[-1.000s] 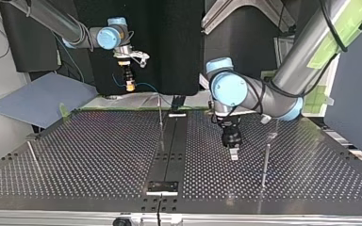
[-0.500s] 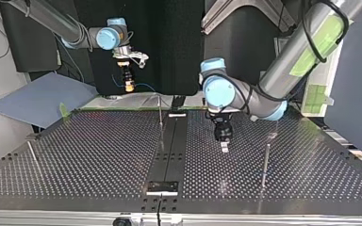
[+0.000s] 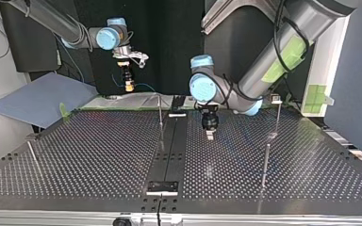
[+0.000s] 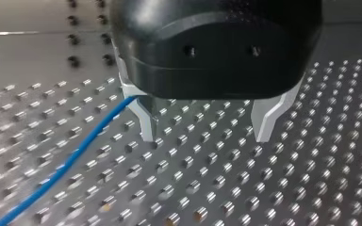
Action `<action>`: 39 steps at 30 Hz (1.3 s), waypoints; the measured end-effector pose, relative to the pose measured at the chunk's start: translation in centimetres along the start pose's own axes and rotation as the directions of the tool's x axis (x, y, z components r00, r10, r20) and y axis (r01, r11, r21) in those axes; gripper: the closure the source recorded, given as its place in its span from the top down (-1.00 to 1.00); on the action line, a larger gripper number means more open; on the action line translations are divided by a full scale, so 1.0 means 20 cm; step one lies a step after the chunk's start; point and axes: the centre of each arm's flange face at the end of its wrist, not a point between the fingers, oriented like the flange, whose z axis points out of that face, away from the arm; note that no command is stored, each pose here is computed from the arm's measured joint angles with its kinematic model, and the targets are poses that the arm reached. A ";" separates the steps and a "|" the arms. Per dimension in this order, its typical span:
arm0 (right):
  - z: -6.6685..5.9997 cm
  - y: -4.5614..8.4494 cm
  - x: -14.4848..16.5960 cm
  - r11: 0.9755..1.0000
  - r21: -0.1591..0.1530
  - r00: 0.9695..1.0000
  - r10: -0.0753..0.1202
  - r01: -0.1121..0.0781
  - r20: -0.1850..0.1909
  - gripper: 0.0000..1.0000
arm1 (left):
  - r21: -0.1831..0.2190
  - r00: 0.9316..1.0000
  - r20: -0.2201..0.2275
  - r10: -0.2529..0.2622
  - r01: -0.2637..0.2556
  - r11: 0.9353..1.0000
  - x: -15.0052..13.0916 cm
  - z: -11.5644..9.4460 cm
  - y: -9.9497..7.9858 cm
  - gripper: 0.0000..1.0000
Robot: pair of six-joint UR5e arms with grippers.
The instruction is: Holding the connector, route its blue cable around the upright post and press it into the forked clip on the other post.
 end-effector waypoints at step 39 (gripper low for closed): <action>0.00 -0.01 0.00 1.000 0.012 1.000 -0.001 0.001 -0.002 -1.00 | 0.183 0.994 -0.101 0.045 -0.026 0.983 0.89 -0.08 -0.59 1.00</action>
